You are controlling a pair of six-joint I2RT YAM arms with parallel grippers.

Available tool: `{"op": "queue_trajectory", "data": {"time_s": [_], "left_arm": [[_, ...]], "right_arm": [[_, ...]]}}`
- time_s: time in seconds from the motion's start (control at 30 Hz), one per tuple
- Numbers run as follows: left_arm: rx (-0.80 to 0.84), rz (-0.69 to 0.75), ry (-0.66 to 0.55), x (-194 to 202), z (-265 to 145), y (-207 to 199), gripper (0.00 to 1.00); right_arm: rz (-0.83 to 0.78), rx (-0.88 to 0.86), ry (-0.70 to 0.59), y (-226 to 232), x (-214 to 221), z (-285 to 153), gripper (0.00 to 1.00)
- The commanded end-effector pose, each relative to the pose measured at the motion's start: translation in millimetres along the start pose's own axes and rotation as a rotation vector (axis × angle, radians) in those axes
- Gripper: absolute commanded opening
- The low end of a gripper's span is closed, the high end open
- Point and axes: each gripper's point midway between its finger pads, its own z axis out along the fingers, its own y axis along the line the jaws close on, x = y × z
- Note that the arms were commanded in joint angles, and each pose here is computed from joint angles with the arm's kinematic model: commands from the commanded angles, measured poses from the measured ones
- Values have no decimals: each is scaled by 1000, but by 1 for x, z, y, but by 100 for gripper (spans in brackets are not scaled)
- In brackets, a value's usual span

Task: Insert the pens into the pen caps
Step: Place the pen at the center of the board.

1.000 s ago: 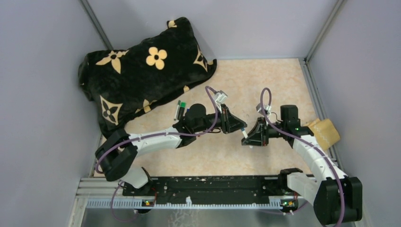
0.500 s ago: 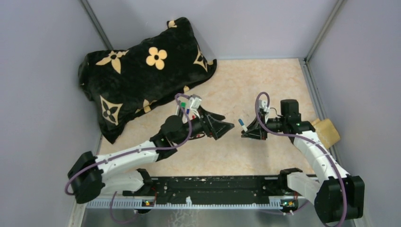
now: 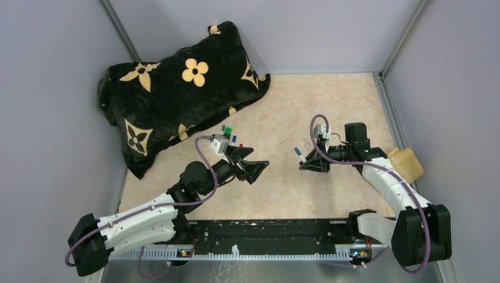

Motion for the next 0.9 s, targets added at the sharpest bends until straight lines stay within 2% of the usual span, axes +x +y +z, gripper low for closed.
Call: {"op": "queue_trajectory", "data": {"time_s": [0.0, 0.2, 0.3, 0.6, 0.73, 0.87], "left_arm": [[-83, 66, 39, 11, -6, 21, 98], [-219, 102, 74, 10, -16, 44, 99], [-271, 110, 67, 3, -24, 51, 98], [-332, 90, 12, -11, -43, 59, 99], [-338, 78, 8, -11, -45, 59, 98], [-332, 73, 8, -12, -45, 58, 98]], "right_arm": [[-48, 32, 6, -19, -5, 11, 3], [105, 95, 54, -47, -2, 54, 3], [237, 130, 71, -66, 1, 84, 4], [582, 247, 150, -101, 24, 164, 7], [645, 313, 167, -118, 36, 178, 10], [649, 323, 209, -126, 40, 184, 21]]}}
